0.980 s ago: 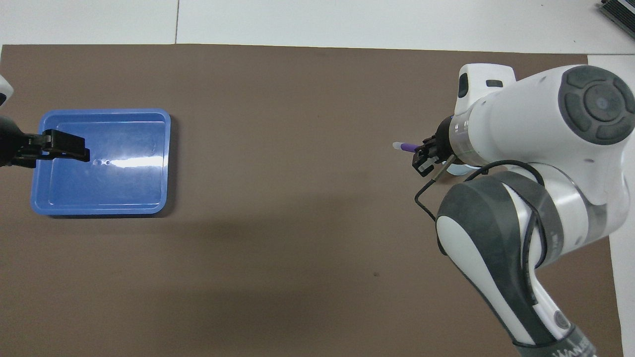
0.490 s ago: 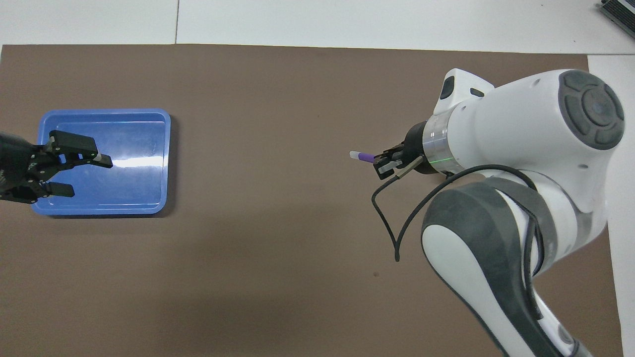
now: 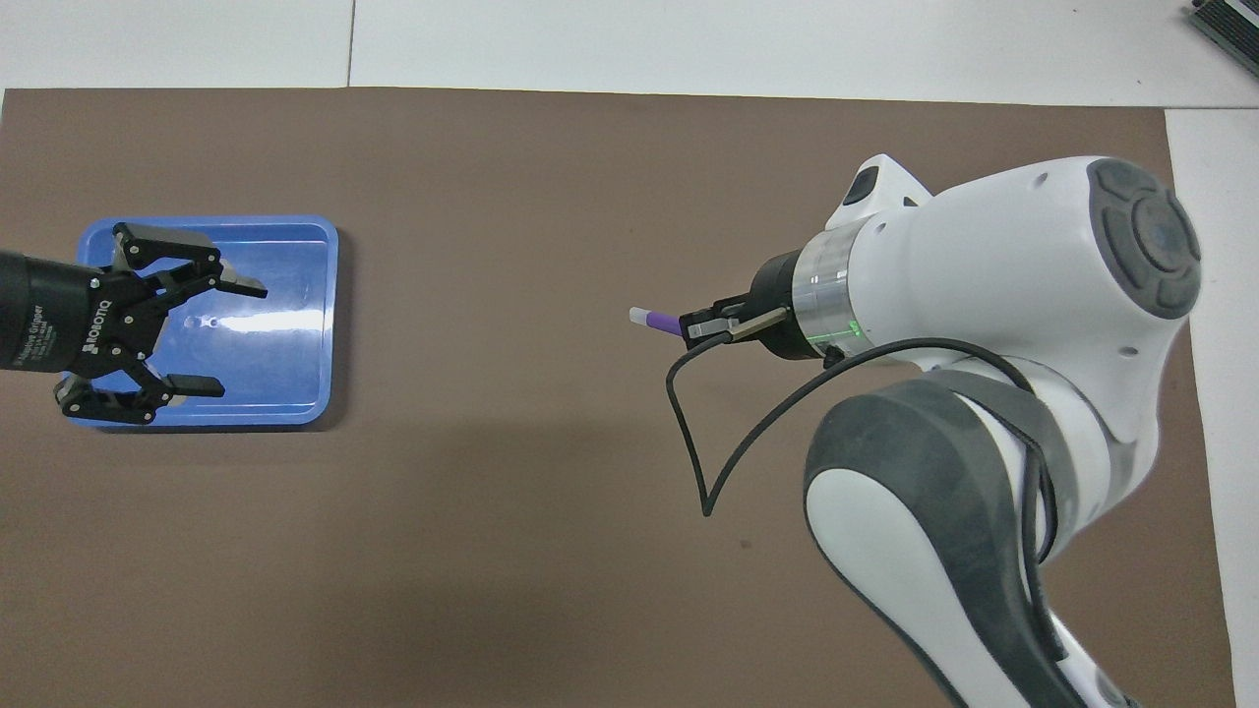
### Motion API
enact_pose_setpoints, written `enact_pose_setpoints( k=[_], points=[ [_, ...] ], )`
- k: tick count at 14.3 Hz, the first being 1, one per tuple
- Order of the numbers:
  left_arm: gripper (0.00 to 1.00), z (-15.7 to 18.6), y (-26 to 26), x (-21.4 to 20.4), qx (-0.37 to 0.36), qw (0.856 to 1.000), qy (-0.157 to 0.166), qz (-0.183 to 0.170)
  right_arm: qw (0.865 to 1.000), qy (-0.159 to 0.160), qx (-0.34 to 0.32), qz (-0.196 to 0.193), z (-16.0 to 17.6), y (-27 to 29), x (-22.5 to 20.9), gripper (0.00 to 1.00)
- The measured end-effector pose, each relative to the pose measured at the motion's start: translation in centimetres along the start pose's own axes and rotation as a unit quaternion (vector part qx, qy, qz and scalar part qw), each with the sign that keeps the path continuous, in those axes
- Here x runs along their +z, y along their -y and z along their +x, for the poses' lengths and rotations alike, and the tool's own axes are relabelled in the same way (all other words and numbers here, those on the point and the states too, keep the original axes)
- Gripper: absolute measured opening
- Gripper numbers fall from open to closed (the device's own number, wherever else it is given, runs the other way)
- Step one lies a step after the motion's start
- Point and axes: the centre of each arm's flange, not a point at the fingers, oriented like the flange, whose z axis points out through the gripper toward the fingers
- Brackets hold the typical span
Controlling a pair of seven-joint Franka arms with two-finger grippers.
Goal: Right arm passes pens to left for tray arrangement
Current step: 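Lift the purple pen with the right gripper while the left gripper approaches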
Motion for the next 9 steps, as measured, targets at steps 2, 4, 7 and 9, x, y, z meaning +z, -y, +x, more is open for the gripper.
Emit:
enact_pose_setpoints(
  k=[2, 4, 7, 9],
  points=[
    [1.00, -0.1, -0.3, 0.7, -0.038, 0.998, 0.020, -0.045, 0.999, -0.003, 0.041, 0.013, -0.2, 1.5, 0.4, 0.18],
    [1.00, -0.8, -0.6, 1.9, -0.061, 0.995, 0.028, -0.067, 0.996, -0.001, 0.085, 0.034, -0.4, 2.9, 0.7, 0.18],
    [0.99, -3.2, -2.2, 3.6, -0.098, 0.991, 0.031, -0.084, 0.992, 0.002, 0.120, 0.046, -0.7, 4.2, 1.0, 0.18],
    [0.99, -4.9, -3.4, 4.8, -0.114, 0.989, 0.027, -0.094, 0.990, 0.002, 0.134, 0.049, -1.0, 5.4, 1.4, 0.18]
  ],
)
